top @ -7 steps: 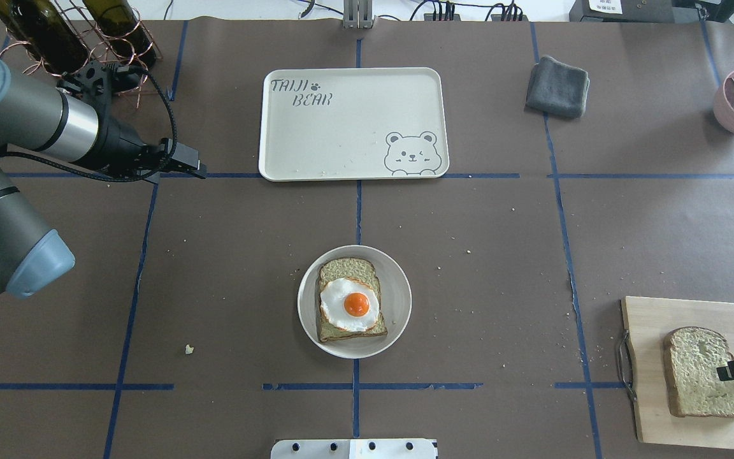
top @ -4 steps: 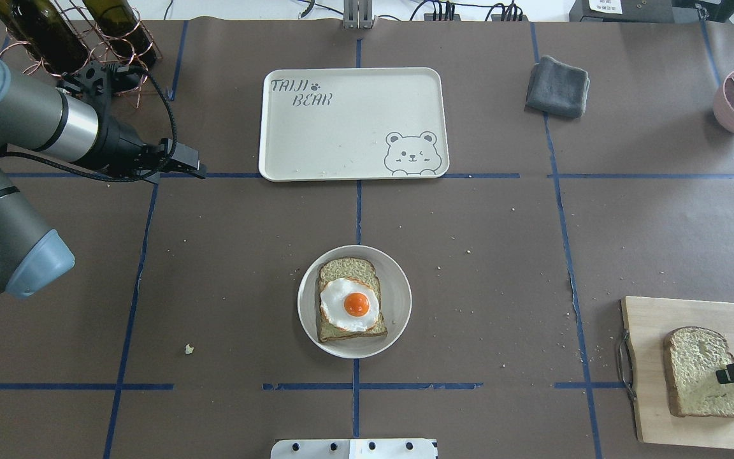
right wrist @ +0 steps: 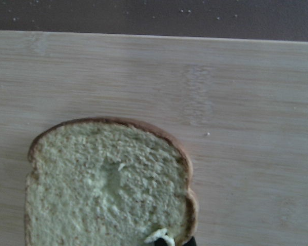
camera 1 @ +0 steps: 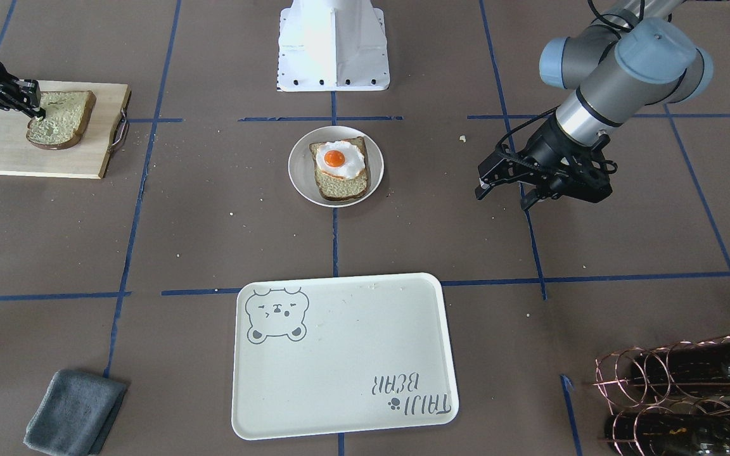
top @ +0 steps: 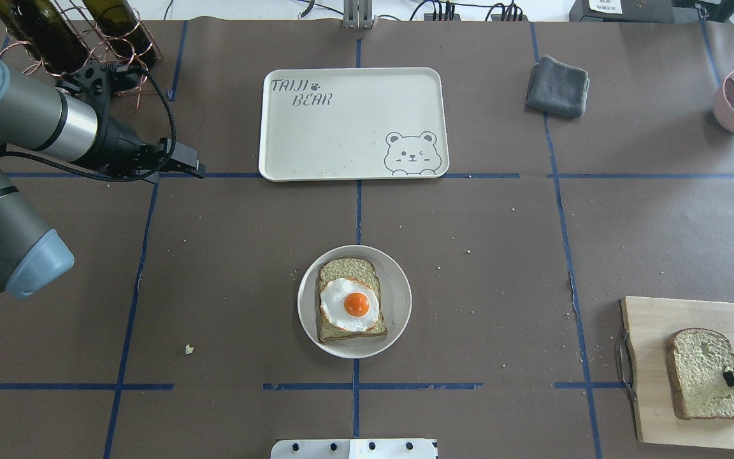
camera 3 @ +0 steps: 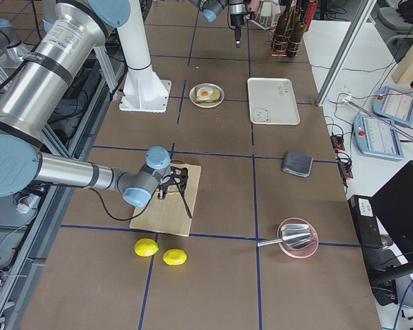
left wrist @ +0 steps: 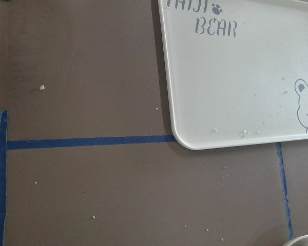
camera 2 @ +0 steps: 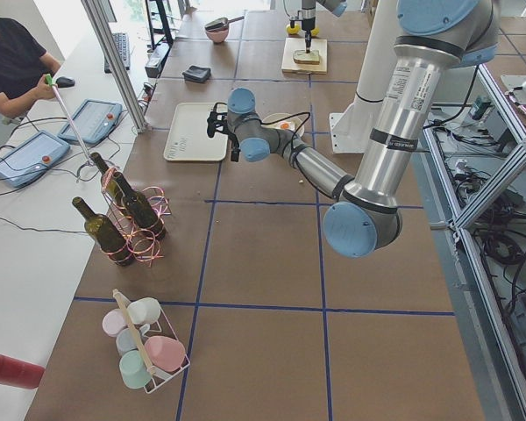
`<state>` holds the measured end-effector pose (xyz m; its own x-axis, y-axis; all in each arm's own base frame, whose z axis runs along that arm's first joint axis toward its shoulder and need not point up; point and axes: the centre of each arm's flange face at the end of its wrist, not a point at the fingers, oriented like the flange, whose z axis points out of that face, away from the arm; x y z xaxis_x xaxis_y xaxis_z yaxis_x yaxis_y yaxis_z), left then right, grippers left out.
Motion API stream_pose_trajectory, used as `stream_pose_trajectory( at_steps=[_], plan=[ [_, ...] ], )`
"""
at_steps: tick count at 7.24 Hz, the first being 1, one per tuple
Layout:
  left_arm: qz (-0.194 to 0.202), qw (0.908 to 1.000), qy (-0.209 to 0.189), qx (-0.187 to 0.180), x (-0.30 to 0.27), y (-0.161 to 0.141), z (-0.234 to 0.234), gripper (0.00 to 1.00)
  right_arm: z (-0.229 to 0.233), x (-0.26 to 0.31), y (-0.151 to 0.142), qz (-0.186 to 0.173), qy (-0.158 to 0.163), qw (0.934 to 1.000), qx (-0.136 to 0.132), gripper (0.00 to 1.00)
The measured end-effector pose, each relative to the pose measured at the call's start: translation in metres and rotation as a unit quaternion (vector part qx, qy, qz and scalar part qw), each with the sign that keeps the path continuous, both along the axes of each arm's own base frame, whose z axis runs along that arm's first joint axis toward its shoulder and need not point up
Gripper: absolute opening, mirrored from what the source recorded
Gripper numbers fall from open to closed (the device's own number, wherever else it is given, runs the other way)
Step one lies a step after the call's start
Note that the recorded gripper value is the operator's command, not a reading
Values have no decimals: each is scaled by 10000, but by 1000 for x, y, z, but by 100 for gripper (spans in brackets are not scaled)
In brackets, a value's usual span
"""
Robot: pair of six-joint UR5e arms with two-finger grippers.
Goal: Make sandwich and place on tray
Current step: 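Grasp the bread slice on the wooden board with the right gripper and lift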
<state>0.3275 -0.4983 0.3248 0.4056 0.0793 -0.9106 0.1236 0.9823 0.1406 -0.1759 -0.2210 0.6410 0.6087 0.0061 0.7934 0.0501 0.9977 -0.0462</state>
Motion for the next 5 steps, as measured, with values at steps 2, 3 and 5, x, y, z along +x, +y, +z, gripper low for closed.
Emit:
stream_pose_trajectory(
  at_steps=[2, 3, 5],
  plan=[
    [0, 10000, -5, -5, 0, 0, 1, 100, -9, 1, -1, 22, -146, 9998, 97, 0],
    [0, 10000, -8, -9, 0, 0, 1, 100, -14, 5, -2, 69, -298, 9993, 191, 0],
    [0, 10000, -14, -17, 0, 0, 2, 100, -27, 18, -12, 300, -671, 9966, 384, 0]
  ],
)
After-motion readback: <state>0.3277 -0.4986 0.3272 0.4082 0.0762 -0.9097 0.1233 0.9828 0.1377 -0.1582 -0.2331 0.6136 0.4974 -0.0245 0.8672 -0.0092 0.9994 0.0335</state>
